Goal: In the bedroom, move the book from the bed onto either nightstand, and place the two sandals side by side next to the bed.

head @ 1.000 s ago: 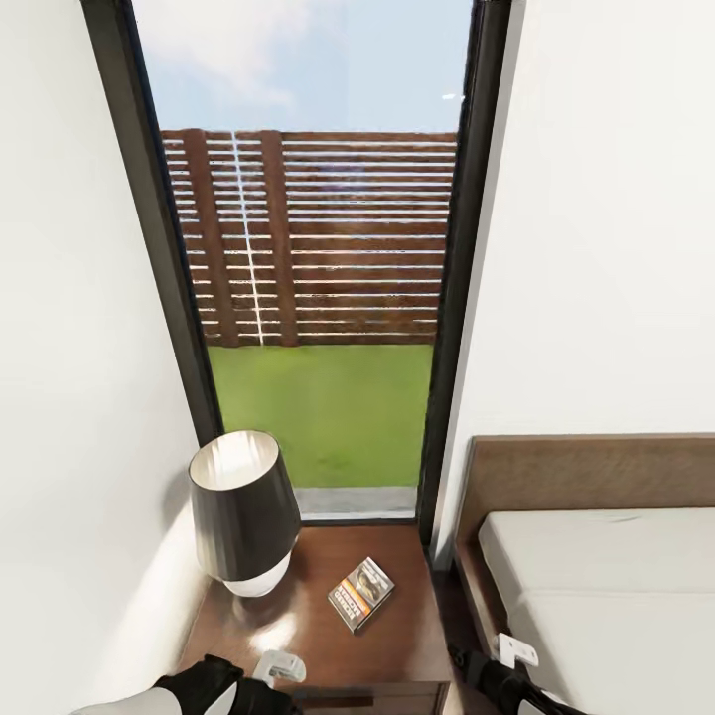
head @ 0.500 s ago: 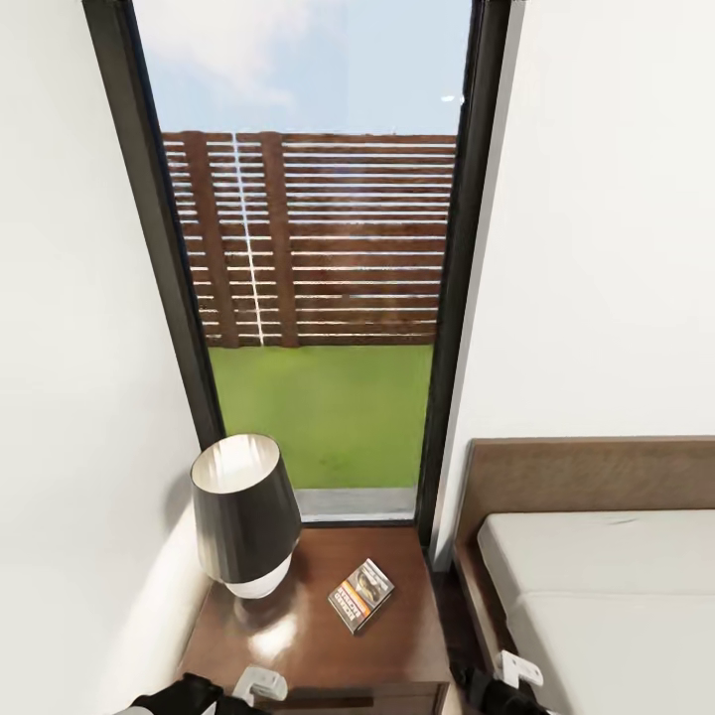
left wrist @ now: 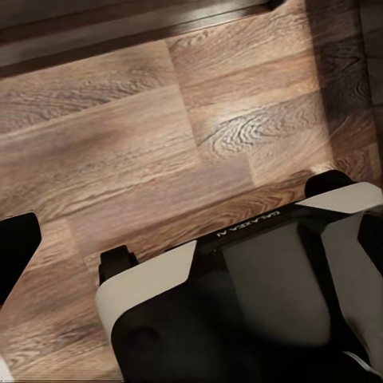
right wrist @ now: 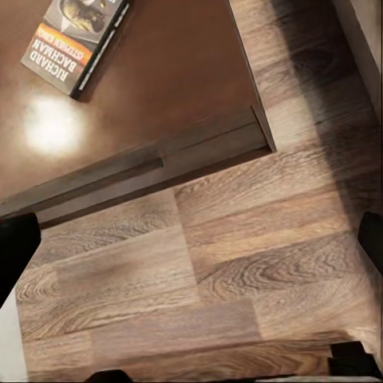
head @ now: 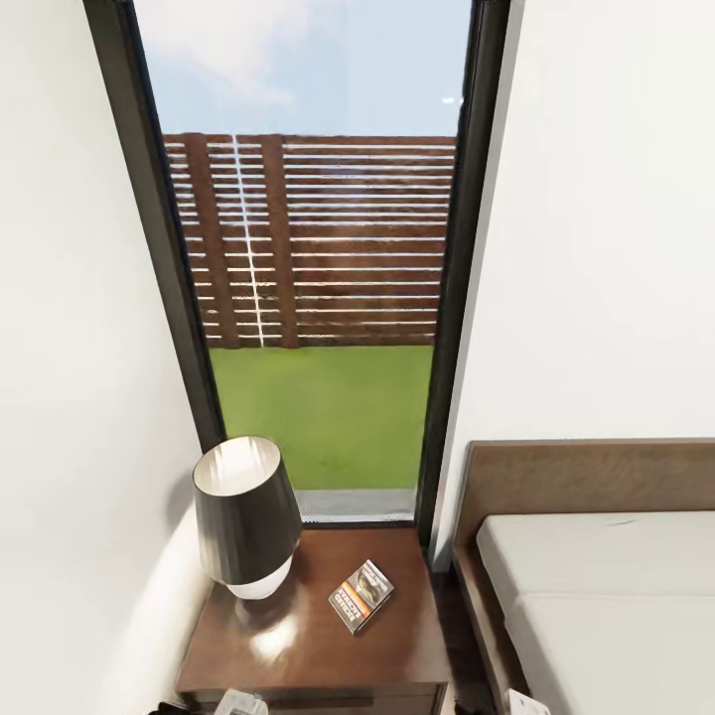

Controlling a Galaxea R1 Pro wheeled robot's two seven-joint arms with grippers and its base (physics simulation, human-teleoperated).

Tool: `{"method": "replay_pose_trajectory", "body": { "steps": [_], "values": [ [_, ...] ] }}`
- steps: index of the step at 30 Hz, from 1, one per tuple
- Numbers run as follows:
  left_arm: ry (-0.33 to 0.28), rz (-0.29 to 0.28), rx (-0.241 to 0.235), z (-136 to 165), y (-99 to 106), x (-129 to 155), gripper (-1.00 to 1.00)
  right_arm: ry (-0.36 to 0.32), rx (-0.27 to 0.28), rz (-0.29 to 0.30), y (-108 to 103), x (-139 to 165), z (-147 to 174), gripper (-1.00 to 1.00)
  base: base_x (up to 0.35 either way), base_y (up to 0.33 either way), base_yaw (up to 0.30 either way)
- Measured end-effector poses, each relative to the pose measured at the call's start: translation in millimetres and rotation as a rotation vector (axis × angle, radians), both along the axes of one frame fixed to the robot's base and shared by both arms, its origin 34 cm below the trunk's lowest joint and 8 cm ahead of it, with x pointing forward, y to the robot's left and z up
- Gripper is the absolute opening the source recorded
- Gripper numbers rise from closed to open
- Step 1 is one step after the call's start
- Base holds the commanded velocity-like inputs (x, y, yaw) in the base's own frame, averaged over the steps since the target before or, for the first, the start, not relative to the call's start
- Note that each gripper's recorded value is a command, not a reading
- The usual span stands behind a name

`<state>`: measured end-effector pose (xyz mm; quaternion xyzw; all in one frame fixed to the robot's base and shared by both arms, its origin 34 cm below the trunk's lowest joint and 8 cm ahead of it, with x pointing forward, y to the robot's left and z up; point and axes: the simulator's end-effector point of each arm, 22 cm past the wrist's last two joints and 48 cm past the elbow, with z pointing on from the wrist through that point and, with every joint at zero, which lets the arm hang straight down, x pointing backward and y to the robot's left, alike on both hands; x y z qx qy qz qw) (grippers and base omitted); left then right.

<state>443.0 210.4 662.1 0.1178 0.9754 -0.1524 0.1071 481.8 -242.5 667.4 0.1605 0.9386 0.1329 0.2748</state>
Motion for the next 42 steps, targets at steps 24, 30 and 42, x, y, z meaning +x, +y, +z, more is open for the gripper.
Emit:
{"method": "replay_pose_trajectory", "body": {
  "steps": [24, 30, 42],
  "values": [
    [0.048, 0.011, 0.061, -17, 59, -109, 1.00, 0.170, -0.017, 0.004, -5, -135, -27, 1.00, 0.000, 0.000, 0.000],
    [0.067, 0.019, 0.089, -21, 75, -141, 1.00, 0.220, -0.021, 0.003, -5, -173, -31, 1.00, 0.000, 0.000, 0.000],
    [0.085, 0.038, 0.155, -29, 93, -198, 1.00, 0.342, -0.118, -0.039, -25, -236, -42, 1.00, 0.000, 0.000, 0.000]
  ]
}}
